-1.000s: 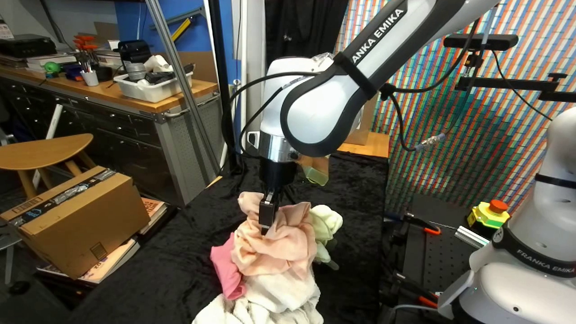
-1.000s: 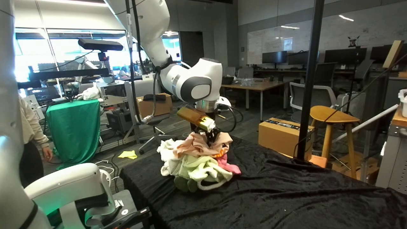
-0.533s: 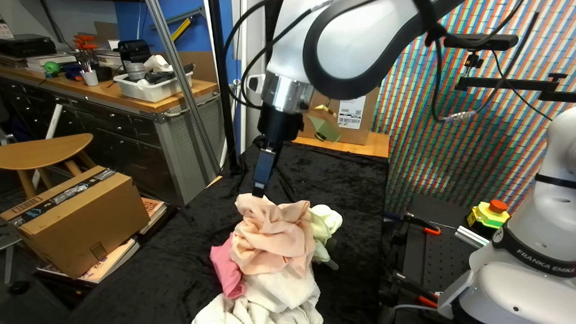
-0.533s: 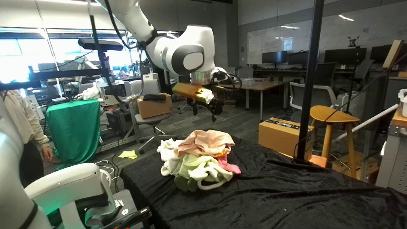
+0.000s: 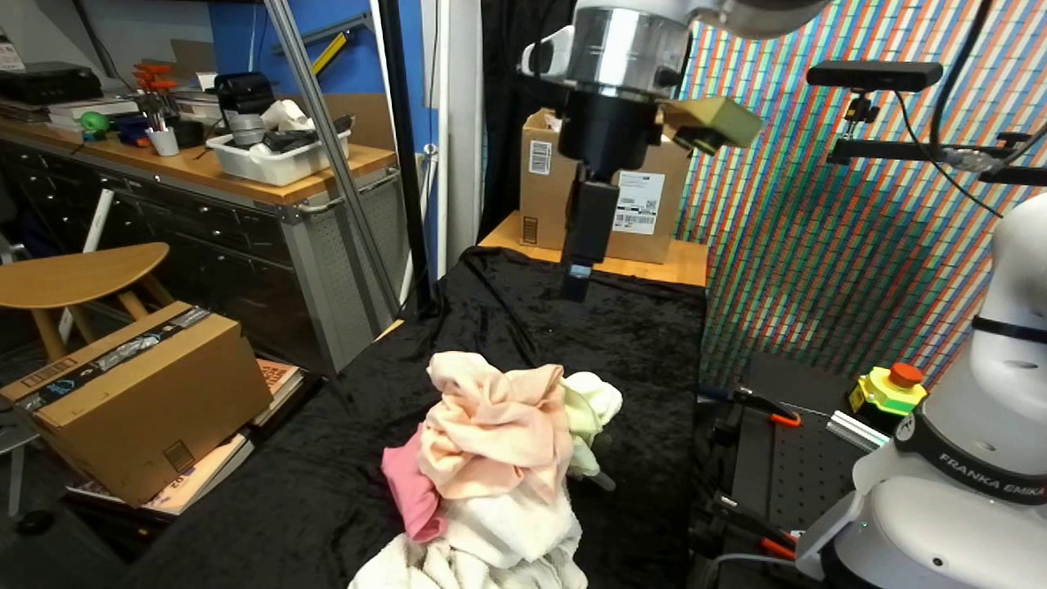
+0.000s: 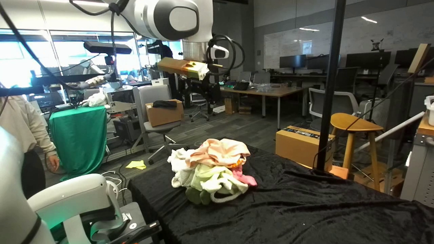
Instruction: Group up all the objects on the table
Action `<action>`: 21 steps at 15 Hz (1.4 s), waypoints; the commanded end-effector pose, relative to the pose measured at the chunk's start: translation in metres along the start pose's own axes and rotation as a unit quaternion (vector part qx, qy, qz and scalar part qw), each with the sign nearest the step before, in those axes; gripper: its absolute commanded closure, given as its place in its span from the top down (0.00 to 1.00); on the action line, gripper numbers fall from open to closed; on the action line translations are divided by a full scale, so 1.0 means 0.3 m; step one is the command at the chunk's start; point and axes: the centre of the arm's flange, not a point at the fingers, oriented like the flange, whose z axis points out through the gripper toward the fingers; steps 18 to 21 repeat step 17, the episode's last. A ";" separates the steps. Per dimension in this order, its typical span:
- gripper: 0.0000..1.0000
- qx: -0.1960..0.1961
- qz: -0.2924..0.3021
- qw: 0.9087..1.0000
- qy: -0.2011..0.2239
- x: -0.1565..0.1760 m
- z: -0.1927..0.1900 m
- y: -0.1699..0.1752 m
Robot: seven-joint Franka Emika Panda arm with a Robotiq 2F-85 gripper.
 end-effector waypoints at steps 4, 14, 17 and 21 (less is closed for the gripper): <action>1.00 0.001 0.002 0.998 0.057 -0.292 -0.194 0.029; 1.00 0.007 0.031 0.993 0.115 -0.464 -0.261 0.158; 1.00 0.008 0.031 0.992 0.118 -0.482 -0.259 0.157; 1.00 0.008 0.031 0.992 0.118 -0.482 -0.259 0.157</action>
